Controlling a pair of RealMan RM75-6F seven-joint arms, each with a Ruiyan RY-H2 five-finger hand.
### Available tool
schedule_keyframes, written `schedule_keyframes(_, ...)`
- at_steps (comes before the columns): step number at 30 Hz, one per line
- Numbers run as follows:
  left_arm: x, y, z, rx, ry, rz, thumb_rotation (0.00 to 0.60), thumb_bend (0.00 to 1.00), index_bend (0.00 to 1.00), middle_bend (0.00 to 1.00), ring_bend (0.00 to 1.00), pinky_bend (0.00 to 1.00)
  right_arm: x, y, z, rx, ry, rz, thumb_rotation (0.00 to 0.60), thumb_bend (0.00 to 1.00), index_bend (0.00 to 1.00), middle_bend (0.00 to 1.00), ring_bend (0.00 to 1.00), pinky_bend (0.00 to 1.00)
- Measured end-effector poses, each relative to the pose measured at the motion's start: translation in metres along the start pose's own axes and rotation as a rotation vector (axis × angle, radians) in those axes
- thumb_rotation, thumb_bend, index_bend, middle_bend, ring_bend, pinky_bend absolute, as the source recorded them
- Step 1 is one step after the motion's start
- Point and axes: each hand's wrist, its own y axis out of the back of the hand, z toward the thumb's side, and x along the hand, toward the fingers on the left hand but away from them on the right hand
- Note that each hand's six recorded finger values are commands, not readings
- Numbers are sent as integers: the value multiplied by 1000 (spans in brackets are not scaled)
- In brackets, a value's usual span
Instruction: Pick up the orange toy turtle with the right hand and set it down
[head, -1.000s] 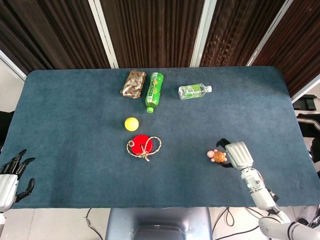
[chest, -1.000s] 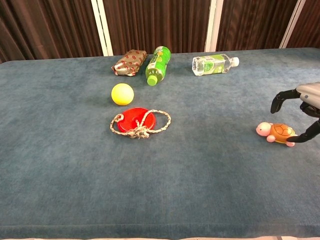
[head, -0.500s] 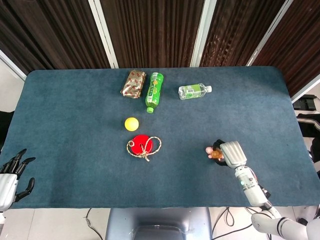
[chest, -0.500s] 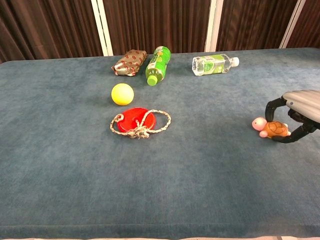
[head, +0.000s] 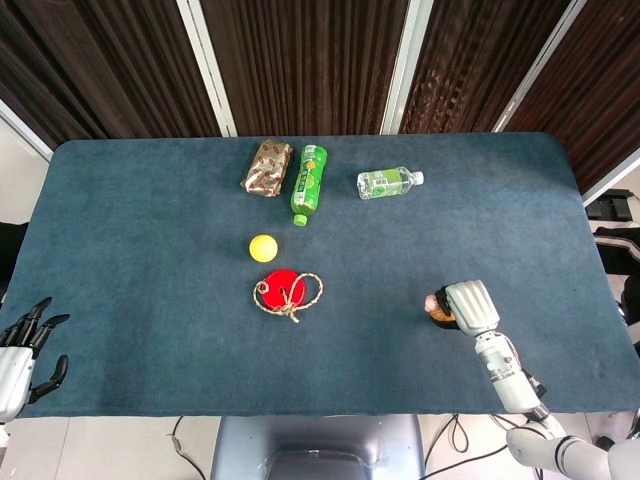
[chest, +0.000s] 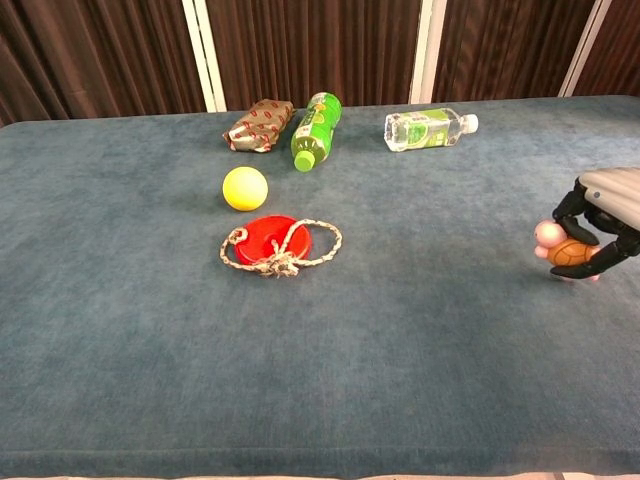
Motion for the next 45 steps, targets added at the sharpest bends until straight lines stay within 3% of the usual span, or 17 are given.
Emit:
schedule_keyframes(7, 1, -1, 0, 4, 1, -4, 600, 463, 215, 34, 120, 249, 4, 10, -2, -4, 24, -49, 600, 387, 1000, 880, 1000, 1000)
schedule_keyframes(13, 0, -1, 0, 5, 3, -7, 600, 463, 215, 34, 120, 249, 8, 9, -6, -33, 20, -31, 600, 384, 980, 880, 1000, 1000)
schedule_keyframes(15, 0, -1, 0, 5, 3, -7, 600, 462, 215, 34, 120, 249, 11, 8, -7, -44, 21, -13, 600, 356, 885, 836, 1000, 1000)
schedule_keyframes(18, 0, -2, 0, 5, 5, -10, 600, 463, 215, 34, 120, 249, 17, 9, -7, -50, 24, 17, 600, 280, 666, 697, 1000, 1000)
schedule_keyframes(20, 0, -2, 0, 5, 5, -14, 600, 462, 215, 34, 120, 249, 23, 11, -7, -55, 24, 39, 600, 226, 450, 617, 1000, 1000)
schedule_keyframes(22, 0, -2, 0, 5, 6, -15, 600, 462, 215, 34, 120, 250, 29, 13, -7, -54, 21, 64, 600, 164, 139, 546, 1000, 1000)
schedule_keyframes(25, 1, -3, 0, 5, 8, -19, 600, 461, 215, 35, 122, 250, 38, 18, -8, -37, 9, 101, 600, 111, 7, 475, 1000, 1000)
schedule_keyframes(33, 2, -5, 1, 8, 10, -29, 600, 462, 216, 34, 124, 251, 60, 39, -17, 24, -64, 135, 600, 70, 36, 392, 1000, 1000)
schedule_keyframes(38, 2, -5, 0, 7, 15, -31, 600, 462, 216, 34, 124, 252, 63, 49, -20, 19, -93, 94, 600, 69, 149, 389, 1000, 1000)
schedule_keyframes(45, 2, -7, 1, 11, 14, -43, 600, 462, 216, 36, 126, 252, 54, 52, -18, 28, -74, 25, 600, 69, 288, 389, 1000, 1000)
